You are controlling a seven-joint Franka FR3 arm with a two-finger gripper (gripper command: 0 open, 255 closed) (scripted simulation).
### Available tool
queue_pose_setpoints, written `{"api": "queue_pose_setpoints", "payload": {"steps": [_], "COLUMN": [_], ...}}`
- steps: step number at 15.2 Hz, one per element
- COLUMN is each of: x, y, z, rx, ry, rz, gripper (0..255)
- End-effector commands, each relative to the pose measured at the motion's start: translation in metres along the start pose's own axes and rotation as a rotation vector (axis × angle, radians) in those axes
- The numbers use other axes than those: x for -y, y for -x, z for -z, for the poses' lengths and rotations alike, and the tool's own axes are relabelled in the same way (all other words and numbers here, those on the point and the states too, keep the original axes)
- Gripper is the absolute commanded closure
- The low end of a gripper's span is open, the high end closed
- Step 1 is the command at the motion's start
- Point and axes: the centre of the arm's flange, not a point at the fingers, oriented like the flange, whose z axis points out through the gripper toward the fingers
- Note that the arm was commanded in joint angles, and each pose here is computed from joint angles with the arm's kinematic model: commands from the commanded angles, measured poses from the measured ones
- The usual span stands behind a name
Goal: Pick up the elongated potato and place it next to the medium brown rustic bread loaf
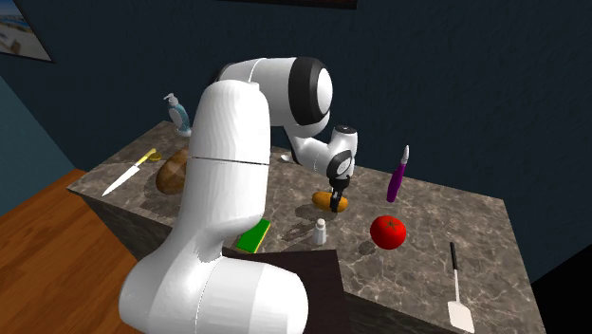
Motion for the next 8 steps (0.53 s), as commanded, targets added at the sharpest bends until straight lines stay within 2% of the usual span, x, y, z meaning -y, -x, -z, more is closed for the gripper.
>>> {"api": "queue_pose_setpoints", "payload": {"steps": [1, 8], "x": [0.000, 0.002], "y": [-0.001, 0.001], "z": [0.000, 0.037], "rx": [0.000, 0.000], "ry": [-0.002, -0.002], "rz": [0.001, 0.001], "gripper": [255, 255]}}
